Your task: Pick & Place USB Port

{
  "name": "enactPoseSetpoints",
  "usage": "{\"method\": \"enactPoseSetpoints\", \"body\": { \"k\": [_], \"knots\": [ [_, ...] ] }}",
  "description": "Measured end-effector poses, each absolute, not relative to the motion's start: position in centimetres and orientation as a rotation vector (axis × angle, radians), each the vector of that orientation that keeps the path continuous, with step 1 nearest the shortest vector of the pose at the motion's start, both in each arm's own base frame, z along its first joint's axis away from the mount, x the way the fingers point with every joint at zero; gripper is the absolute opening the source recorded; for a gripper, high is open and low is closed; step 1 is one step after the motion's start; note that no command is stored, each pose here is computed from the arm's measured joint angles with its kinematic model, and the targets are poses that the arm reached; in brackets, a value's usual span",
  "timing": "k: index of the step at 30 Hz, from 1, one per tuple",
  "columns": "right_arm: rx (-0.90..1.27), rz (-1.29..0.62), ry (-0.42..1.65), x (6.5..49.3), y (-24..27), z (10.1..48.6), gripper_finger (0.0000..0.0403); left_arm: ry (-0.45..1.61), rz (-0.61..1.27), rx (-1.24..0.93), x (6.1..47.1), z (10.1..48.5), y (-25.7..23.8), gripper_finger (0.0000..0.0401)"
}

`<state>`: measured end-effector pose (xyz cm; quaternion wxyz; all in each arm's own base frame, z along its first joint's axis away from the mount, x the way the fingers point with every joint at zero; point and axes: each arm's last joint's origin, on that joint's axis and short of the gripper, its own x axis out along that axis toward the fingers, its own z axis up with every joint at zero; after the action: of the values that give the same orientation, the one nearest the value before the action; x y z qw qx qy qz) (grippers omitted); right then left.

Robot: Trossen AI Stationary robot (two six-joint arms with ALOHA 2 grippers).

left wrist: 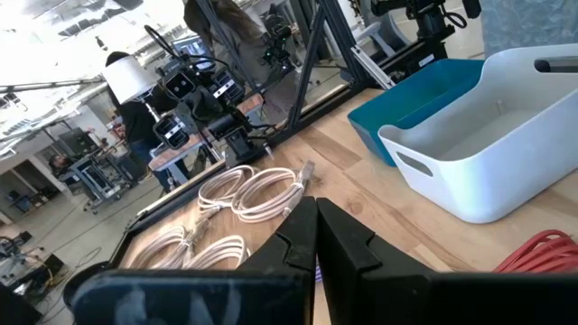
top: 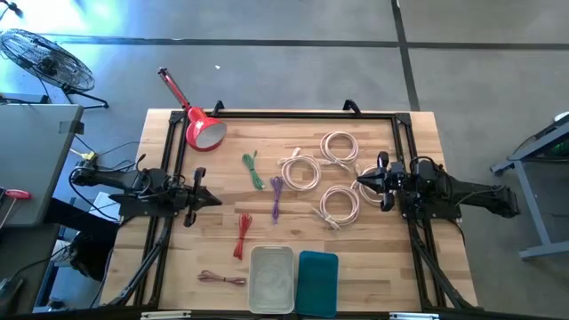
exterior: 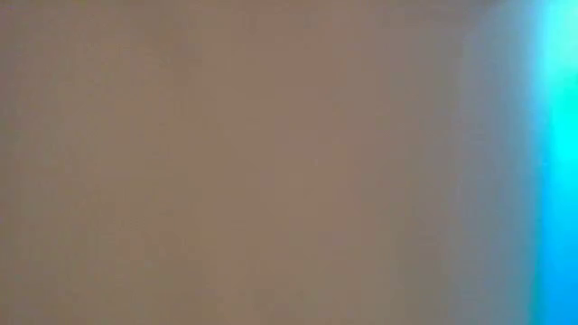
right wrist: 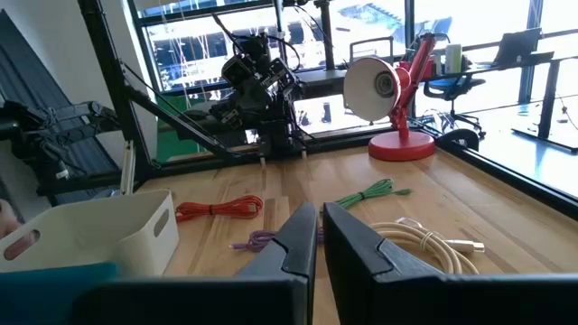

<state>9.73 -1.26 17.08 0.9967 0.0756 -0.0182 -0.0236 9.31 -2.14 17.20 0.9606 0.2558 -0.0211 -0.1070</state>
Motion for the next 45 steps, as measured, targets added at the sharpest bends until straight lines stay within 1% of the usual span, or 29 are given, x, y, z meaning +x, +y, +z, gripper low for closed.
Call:
{"method": "enactPoseSetpoints", "body": {
  "k": [40,45],
  "knots": [
    [0.172,-0.055,-0.019,9.75,-1.28,16.94,0.0016,-0.043,-0.217,0.518,9.31,17.2,-2.14,0.0001],
    [0.112,-0.013,-0.025,9.75,-1.16,17.03,0.0016,-0.043,-0.217,0.518,9.31,17.21,-2.14,0.0001]
  ]
}}
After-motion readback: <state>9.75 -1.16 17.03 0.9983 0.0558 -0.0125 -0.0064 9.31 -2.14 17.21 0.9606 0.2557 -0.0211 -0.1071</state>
